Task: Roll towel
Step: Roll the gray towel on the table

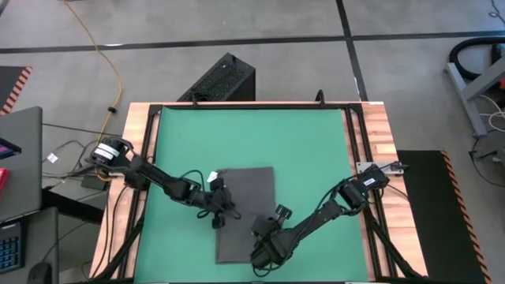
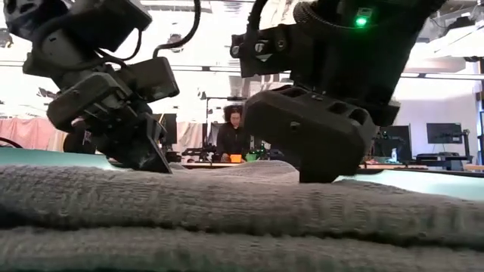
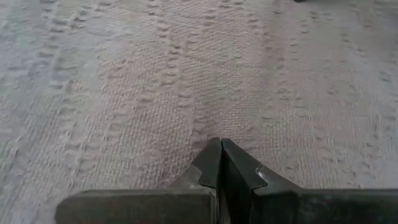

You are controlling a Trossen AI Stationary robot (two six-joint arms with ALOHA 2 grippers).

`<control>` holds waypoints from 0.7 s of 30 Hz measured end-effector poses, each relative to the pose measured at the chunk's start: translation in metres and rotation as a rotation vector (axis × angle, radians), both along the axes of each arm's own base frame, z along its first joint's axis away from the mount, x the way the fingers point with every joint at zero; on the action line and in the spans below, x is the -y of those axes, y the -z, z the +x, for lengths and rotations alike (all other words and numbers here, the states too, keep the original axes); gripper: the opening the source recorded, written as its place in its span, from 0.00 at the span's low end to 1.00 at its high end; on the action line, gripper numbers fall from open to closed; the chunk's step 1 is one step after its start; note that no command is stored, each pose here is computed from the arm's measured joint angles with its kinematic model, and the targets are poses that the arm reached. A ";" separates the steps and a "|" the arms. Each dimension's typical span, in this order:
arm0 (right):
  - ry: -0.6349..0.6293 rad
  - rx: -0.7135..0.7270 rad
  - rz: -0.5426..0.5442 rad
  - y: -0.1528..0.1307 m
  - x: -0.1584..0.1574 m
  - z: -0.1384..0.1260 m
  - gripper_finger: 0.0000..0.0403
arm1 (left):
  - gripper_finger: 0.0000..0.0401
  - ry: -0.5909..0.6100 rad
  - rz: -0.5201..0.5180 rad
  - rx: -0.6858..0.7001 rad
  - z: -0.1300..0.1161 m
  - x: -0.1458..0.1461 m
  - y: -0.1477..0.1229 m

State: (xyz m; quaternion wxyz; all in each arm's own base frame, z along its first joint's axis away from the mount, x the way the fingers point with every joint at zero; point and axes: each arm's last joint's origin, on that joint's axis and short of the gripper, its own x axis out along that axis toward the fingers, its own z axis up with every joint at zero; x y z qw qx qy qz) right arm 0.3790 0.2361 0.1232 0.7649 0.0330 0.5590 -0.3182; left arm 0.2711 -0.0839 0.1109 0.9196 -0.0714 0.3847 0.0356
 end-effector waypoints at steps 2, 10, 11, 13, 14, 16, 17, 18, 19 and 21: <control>0.017 0.009 0.018 -0.005 0.001 0.000 0.01 | 0.00 -0.002 -0.004 -0.023 0.000 -0.005 0.001; 0.015 0.138 0.027 -0.081 0.020 -0.008 0.03 | 0.00 -0.009 0.024 0.084 -0.005 -0.013 -0.033; -0.002 0.166 0.027 -0.094 0.023 -0.010 0.03 | 0.00 -0.013 0.032 0.110 -0.007 -0.014 -0.041; -0.059 0.199 0.023 -0.113 0.024 -0.014 0.04 | 0.00 0.012 0.055 0.136 -0.013 -0.015 -0.055; -0.096 0.214 0.023 -0.122 0.024 -0.016 0.04 | 0.00 0.038 0.065 0.158 -0.017 -0.013 -0.064; -0.229 0.262 0.021 -0.142 0.017 -0.023 0.05 | 0.00 0.143 0.090 0.253 -0.028 -0.005 -0.088; -0.311 0.297 0.025 -0.156 0.010 -0.029 0.05 | 0.00 0.207 0.100 0.326 -0.036 0.001 -0.104; -0.383 0.331 0.034 -0.170 0.003 -0.037 0.05 | 0.00 0.262 0.114 0.390 -0.045 0.008 -0.120; -0.437 0.362 0.047 -0.182 -0.003 -0.046 0.05 | 0.00 0.312 0.124 0.446 -0.055 0.014 -0.137; -0.484 0.399 0.081 -0.199 -0.013 -0.065 0.05 | 0.00 0.395 0.109 0.537 -0.078 0.026 -0.165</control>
